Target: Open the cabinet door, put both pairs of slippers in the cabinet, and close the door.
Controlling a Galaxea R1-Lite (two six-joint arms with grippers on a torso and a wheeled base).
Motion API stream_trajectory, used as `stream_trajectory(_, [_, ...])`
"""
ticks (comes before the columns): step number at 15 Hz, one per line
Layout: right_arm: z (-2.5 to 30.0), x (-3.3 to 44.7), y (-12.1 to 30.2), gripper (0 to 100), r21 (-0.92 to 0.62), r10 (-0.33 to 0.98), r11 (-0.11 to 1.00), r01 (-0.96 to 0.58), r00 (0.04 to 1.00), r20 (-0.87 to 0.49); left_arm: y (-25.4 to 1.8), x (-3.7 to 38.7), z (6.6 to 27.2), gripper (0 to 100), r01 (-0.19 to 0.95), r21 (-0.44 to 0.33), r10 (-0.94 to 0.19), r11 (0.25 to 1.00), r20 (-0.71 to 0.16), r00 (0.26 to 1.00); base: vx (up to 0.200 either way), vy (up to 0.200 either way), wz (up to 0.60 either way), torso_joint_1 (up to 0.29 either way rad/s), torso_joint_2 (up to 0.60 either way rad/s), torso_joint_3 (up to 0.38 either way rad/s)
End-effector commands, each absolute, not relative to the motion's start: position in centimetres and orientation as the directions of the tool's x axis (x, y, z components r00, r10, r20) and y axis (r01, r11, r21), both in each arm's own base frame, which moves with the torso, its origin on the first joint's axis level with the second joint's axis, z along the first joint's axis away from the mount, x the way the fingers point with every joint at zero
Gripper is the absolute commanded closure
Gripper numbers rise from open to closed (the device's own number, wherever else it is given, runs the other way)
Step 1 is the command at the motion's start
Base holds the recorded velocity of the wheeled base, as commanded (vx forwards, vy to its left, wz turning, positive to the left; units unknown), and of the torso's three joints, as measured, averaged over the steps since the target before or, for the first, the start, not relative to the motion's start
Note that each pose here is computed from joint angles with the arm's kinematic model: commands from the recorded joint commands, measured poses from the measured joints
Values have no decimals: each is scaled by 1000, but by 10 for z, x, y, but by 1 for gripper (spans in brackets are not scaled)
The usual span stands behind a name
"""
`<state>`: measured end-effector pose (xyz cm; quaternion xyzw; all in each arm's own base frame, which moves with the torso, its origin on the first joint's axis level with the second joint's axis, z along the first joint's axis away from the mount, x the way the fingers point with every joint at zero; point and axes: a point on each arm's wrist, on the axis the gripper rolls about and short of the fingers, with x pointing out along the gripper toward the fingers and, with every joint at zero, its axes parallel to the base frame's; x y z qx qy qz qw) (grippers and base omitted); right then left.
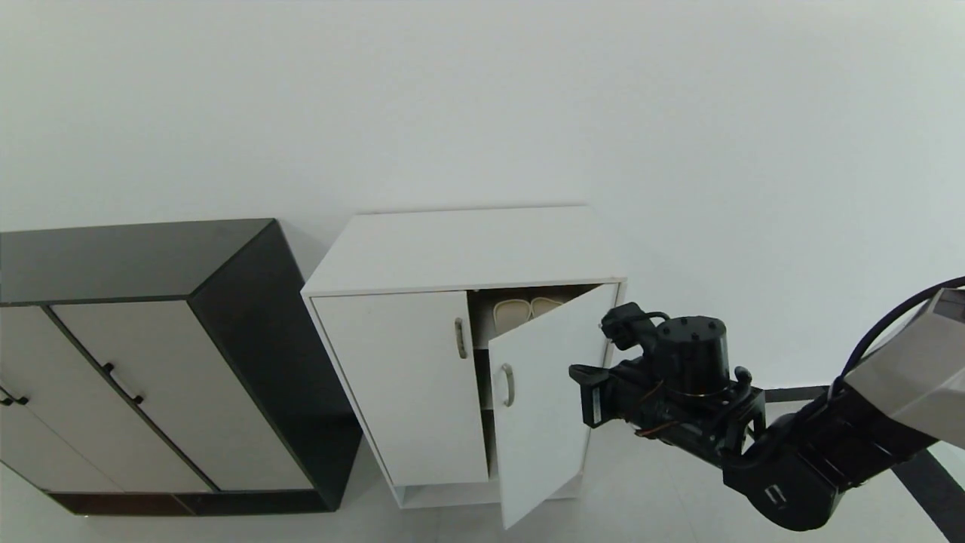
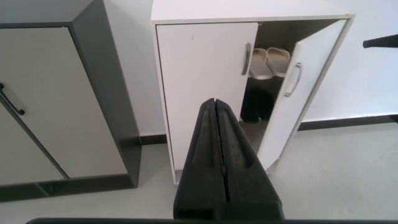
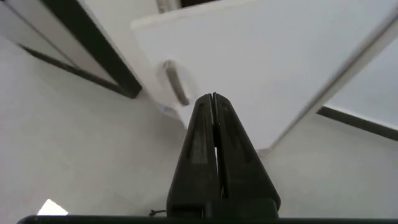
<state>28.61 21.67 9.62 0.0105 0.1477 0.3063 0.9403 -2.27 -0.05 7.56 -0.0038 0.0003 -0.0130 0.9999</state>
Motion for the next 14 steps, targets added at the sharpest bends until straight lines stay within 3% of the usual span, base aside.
stream_trajectory(1, [86, 282, 210, 100, 117, 597, 797, -593, 744, -300, -1, -23, 76, 100, 26, -8, -26, 1000, 0, 1000, 200, 0, 0, 2, -2, 12])
stream_trajectory(11, [73, 282, 214, 100, 121, 607, 786, -606, 722, -332, -1, -23, 76, 100, 26, -9, -26, 1000, 0, 1000, 200, 0, 0, 3, 2, 3])
stream_trajectory(14, [69, 288, 217, 100, 119, 605, 789, -603, 729, -319, -1, -23, 76, 100, 26, -9, -26, 1000, 0, 1000, 0, 0, 0, 0, 0, 0])
